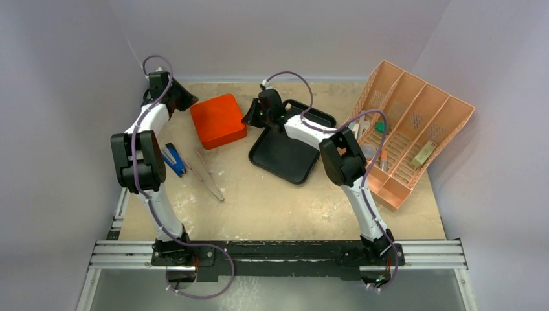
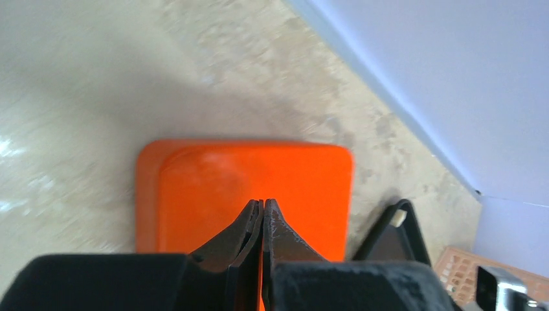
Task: Pack the chocolate
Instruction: Close the box lid on the packing box.
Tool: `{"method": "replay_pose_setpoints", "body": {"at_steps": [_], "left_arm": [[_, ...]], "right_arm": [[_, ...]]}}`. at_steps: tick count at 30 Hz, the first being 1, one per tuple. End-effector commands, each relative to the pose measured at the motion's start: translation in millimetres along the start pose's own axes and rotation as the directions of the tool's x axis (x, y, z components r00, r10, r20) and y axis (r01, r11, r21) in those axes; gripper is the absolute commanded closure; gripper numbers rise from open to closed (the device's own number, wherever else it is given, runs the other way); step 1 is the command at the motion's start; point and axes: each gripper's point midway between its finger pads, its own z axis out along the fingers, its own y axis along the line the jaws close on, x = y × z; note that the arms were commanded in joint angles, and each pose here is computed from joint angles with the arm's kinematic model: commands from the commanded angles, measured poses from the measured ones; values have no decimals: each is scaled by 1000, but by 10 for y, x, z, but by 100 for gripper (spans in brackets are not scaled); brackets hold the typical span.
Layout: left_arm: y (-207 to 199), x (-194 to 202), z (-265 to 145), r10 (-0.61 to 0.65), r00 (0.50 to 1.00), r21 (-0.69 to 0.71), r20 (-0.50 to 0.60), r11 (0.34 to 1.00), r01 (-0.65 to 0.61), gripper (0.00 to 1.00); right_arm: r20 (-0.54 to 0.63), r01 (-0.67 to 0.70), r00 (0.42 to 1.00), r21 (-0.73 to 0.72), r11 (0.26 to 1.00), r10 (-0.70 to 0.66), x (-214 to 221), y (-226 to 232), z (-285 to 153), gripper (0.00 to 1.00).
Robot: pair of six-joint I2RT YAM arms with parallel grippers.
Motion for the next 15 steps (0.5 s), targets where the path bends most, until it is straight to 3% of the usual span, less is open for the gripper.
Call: {"method": "replay_pose_setpoints", "body": {"at_steps": [1, 7, 10, 14, 15], "left_arm": [[-569, -221, 176, 13, 995, 191, 98, 981, -31, 100], [-770, -101, 490, 9, 998, 304, 61, 952, -27, 100], [-897, 147, 675, 45, 999, 371, 11, 928, -46, 100], [-98, 786, 1080, 151, 978, 74, -145, 987, -142, 100], [-40, 893, 1101, 130, 974, 85, -188, 990, -116, 100]], "right_arm": [[-177, 34, 984, 126, 991, -11, 564, -409, 38, 86], [-159, 45, 987, 130, 991, -24, 497, -390, 78, 86], [-174, 62, 984, 124, 990, -40, 556, -409, 109, 86], [-200, 74, 979, 157, 985, -42, 645, -522, 92, 85], [-208, 77, 977, 160, 984, -43, 667, -538, 84, 85]]}}
